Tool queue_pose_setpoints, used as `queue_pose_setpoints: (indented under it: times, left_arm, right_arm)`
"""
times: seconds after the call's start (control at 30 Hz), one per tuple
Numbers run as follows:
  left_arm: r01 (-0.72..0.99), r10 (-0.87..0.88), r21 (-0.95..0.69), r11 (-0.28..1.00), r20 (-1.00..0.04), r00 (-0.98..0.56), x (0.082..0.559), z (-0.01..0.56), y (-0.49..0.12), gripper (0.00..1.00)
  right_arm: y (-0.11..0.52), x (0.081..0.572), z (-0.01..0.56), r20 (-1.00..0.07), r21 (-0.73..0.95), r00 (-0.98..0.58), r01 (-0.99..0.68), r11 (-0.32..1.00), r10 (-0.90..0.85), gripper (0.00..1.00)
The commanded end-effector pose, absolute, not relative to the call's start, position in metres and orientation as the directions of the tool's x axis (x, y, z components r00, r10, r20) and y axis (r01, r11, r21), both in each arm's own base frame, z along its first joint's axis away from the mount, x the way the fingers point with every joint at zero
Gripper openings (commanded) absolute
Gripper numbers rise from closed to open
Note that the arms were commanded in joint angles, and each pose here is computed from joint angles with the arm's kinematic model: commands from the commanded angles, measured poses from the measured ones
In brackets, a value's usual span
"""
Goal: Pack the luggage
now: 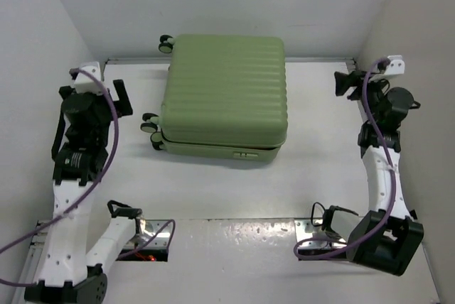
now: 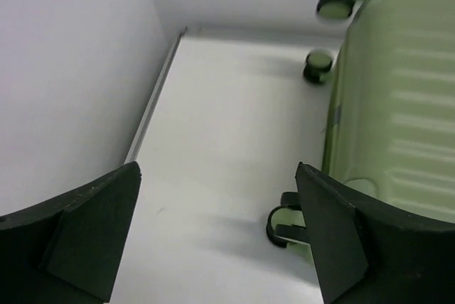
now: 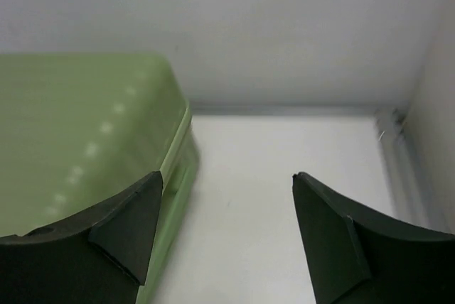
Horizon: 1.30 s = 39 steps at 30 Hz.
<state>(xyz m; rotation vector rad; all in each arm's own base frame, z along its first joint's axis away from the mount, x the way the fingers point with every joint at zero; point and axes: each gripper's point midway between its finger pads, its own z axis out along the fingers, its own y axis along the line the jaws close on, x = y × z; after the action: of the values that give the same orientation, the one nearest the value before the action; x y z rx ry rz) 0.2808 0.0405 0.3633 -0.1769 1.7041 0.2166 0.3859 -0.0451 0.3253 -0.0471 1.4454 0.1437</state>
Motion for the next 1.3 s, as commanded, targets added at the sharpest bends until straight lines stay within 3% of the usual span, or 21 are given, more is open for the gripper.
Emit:
queue_pose_setpoints:
  times: [0.0, 0.07, 0.17, 0.2, 0.27, 0.3, 0.4, 0.5, 0.57, 0.6, 0.67, 0.73, 0.77, 0.87, 0.9, 0.93, 1.0, 1.13, 1.27]
  left_arm:
    - [-0.259, 0.004, 0.109, 0.96, -0.927, -0.374, 0.309, 0.304, 0.053, 0.95]
    - [-0.216, -0.004, 0.112, 0.97, -0.879, -0.477, 0.334, 0.275, 0.055, 0.92]
    - [-0.076, 0.039, 0.09, 0.993, -0.862, -0.505, 0.365, 0.265, 0.045, 0.85]
    - [-0.044, 0.038, 0.074, 0.996, -0.84, -0.542, 0.376, 0.249, 0.045, 0.78]
    - [-0.017, 0.056, 0.078, 0.997, -0.836, -0.546, 0.388, 0.247, 0.05, 0.66]
    - [0.032, 0.069, 0.061, 0.998, -0.832, -0.551, 0.393, 0.243, 0.043, 0.63]
    - [0.112, 0.115, 0.06, 0.992, -0.794, -0.597, 0.398, 0.218, 0.039, 0.55]
    - [0.272, 0.167, -0.001, 0.962, -0.786, -0.595, 0.392, 0.208, 0.013, 0.54]
    - [0.388, 0.193, -0.065, 0.919, -0.784, -0.589, 0.385, 0.202, -0.012, 0.51]
    - [0.418, 0.209, -0.07, 0.906, -0.784, -0.585, 0.378, 0.2, -0.02, 0.51]
    - [0.461, 0.247, -0.065, 0.885, -0.775, -0.582, 0.37, 0.192, -0.034, 0.49]
    - [0.483, 0.265, -0.066, 0.873, -0.767, -0.584, 0.364, 0.186, -0.041, 0.48]
    - [0.494, 0.273, -0.066, 0.867, -0.767, -0.581, 0.363, 0.186, -0.045, 0.48]
    - [0.518, 0.273, -0.093, 0.85, -0.763, -0.586, 0.361, 0.183, -0.054, 0.42]
    - [0.525, 0.271, -0.101, 0.845, -0.766, -0.583, 0.36, 0.184, -0.056, 0.41]
    - [0.542, 0.283, -0.109, 0.833, -0.758, -0.587, 0.356, 0.182, -0.06, 0.39]
    - [0.555, 0.291, -0.125, 0.822, -0.746, -0.599, 0.352, 0.177, -0.062, 0.38]
    - [0.587, 0.298, -0.16, 0.794, -0.738, -0.605, 0.343, 0.175, -0.069, 0.37]
    - [0.626, 0.309, -0.188, 0.757, -0.741, -0.596, 0.336, 0.176, -0.079, 0.32]
  right_arm:
    - [-0.024, 0.366, 0.25, -0.909, 0.342, -0.289, -0.108, 0.934, 0.3, 0.74]
    - [-0.016, 0.36, 0.243, -0.873, 0.398, -0.346, -0.103, 0.911, 0.342, 0.71]
    - [0.015, 0.33, 0.226, -0.821, 0.466, -0.461, -0.203, 0.861, 0.336, 0.54]
    - [0.032, 0.311, 0.227, -0.849, 0.447, -0.445, -0.314, 0.838, 0.287, 0.41]
    - [0.061, 0.287, 0.242, -0.895, 0.397, -0.394, -0.491, 0.775, 0.209, 0.34]
    - [0.084, 0.262, 0.243, -0.921, 0.356, -0.362, -0.639, 0.682, 0.142, 0.29]
    - [0.118, 0.223, 0.243, -0.945, 0.303, -0.32, -0.792, 0.531, 0.062, 0.24]
    - [0.158, 0.184, 0.233, -0.952, 0.273, -0.304, -0.894, 0.356, -0.033, 0.23]
    - [0.167, 0.181, 0.212, -0.945, 0.249, -0.308, -0.899, 0.359, -0.115, 0.19]
    - [0.185, 0.164, 0.207, -0.939, 0.254, -0.304, -0.928, 0.274, -0.162, 0.19]
    - [0.19, 0.171, 0.182, -0.911, 0.239, -0.323, -0.92, 0.312, -0.256, 0.19]
    - [0.215, 0.153, 0.166, -0.89, 0.237, -0.301, -0.947, 0.217, -0.343, 0.17]
    - [0.213, 0.17, 0.15, -0.871, 0.172, -0.281, -0.943, 0.287, -0.403, 0.16]
    - [0.244, 0.178, 0.12, -0.847, 0.017, -0.162, -0.96, 0.28, -0.506, 0.13]
    - [0.241, 0.19, 0.113, -0.826, -0.053, -0.145, -0.942, 0.331, -0.545, 0.13]
    - [0.254, 0.18, 0.108, -0.812, -0.082, -0.101, -0.955, 0.284, -0.575, 0.13]
    - [0.251, 0.2, 0.094, -0.762, -0.136, -0.144, -0.917, 0.375, -0.631, 0.13]
    - [0.245, 0.229, 0.083, -0.771, -0.203, -0.191, -0.83, 0.519, -0.607, 0.11]
    - [0.216, 0.276, 0.084, -0.795, -0.331, -0.225, -0.618, 0.713, -0.564, 0.07]
